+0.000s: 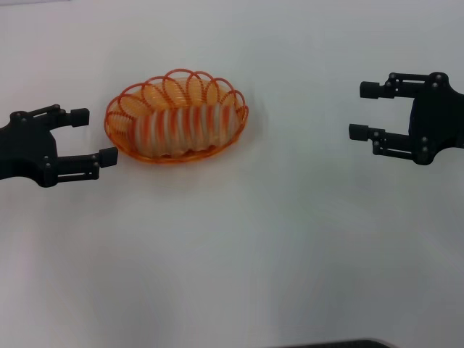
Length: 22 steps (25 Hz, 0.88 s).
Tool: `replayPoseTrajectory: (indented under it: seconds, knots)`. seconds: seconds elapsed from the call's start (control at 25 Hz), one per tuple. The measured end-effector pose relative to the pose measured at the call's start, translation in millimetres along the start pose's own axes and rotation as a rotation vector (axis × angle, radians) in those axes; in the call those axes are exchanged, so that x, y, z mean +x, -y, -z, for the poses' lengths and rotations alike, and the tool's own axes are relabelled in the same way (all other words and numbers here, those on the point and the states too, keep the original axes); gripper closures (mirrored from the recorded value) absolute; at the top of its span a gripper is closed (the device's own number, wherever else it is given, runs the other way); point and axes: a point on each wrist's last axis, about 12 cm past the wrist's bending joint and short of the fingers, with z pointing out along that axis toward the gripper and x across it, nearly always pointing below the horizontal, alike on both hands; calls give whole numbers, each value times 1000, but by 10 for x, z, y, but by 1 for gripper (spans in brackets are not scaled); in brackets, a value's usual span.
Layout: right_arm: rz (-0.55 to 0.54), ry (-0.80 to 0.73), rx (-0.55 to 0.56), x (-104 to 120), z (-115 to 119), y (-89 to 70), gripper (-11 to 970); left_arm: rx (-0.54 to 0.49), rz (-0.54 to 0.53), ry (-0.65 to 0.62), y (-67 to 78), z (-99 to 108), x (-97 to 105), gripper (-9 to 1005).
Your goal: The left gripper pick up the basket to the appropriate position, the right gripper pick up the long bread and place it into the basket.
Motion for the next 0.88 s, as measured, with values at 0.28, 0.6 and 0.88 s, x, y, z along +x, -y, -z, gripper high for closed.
replayPoseTrajectory:
  seconds: [0.28, 0.6, 0.88]
  knots:
    - [-2, 3, 6, 1, 14, 0, 334, 3, 0, 1, 4, -7, -2, 110]
    - [-3, 4, 8, 3, 21, -1, 335, 7, -2, 1, 6, -9, -7, 110]
    - [-4, 4, 10, 5, 24, -2, 334, 7, -2, 1, 9, -5, -6, 110]
